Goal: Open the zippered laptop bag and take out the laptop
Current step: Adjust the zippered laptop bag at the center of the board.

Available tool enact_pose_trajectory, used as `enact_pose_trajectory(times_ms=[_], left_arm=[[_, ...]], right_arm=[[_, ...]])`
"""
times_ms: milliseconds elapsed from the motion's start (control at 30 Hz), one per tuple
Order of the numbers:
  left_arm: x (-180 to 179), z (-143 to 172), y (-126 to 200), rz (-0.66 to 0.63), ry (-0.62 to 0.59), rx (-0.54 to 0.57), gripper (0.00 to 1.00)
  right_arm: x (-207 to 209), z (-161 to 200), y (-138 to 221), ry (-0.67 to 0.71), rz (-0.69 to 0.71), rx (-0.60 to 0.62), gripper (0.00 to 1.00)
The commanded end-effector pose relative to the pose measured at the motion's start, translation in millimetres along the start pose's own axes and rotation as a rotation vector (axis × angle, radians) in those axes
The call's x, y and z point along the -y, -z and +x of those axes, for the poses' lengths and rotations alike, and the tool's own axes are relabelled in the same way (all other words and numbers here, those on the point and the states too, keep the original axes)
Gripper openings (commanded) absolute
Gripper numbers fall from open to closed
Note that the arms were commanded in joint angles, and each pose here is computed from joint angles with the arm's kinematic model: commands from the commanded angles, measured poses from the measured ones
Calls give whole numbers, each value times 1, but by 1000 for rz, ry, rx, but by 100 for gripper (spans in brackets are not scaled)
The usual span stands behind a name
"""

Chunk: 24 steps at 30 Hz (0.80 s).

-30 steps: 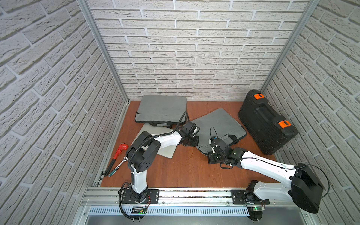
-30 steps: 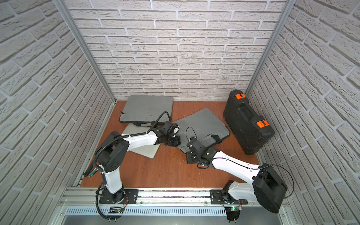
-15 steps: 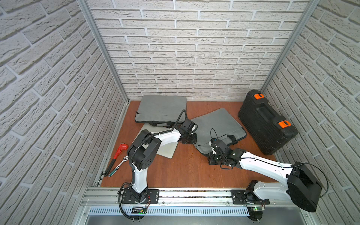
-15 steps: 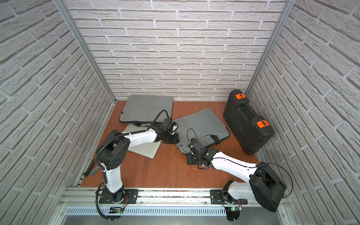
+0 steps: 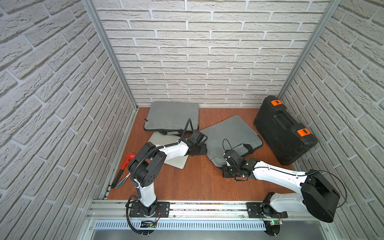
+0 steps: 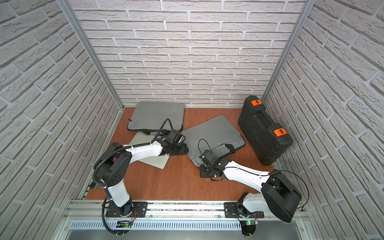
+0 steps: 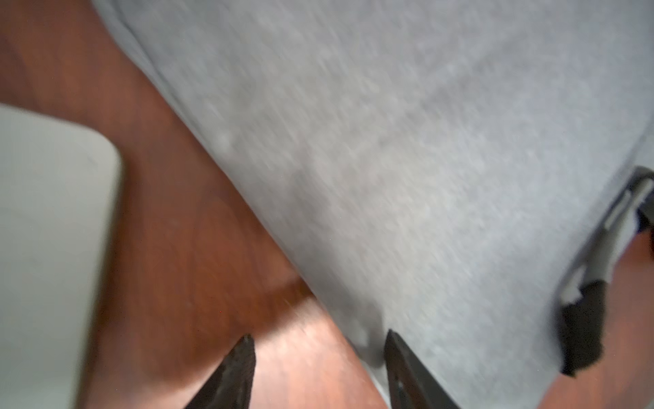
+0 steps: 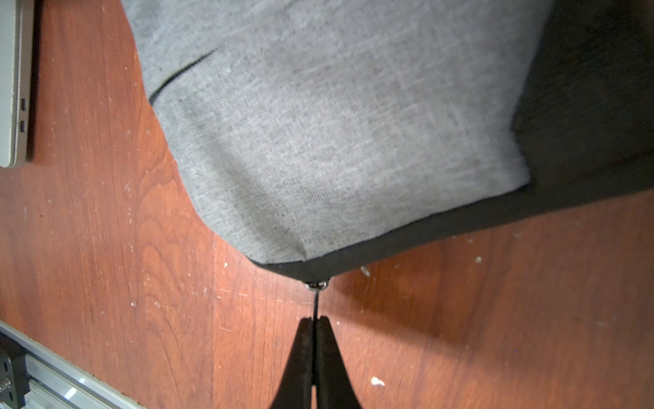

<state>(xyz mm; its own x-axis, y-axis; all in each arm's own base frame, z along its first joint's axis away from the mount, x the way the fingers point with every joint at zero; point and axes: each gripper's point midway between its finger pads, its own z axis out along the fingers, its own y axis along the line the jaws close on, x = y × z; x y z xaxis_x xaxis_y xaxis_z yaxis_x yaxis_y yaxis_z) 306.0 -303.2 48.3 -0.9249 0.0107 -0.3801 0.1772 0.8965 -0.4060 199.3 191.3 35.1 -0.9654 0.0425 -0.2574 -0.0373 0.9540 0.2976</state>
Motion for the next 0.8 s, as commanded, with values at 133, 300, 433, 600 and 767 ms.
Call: enact_pose_trajectory(times_ms=[133,300,433,600,767], left_arm=[[49,29,2,81,-12,7,60],[63,44,-6,104,-36,-40,60],[68,52,-9,123,-36,-68,58],[74,63,-9,144,-35,-108,57],[80,64,-9,156,-49,-113,57]], right_arm=[[1,11,-2,-4,-12,-23,6],[1,9,0,-5,-20,-5,6],[0,7,1,-9,-26,12,6],[-6,1,3,-8,-46,35,6],[-12,-4,1,-12,-65,42,6]])
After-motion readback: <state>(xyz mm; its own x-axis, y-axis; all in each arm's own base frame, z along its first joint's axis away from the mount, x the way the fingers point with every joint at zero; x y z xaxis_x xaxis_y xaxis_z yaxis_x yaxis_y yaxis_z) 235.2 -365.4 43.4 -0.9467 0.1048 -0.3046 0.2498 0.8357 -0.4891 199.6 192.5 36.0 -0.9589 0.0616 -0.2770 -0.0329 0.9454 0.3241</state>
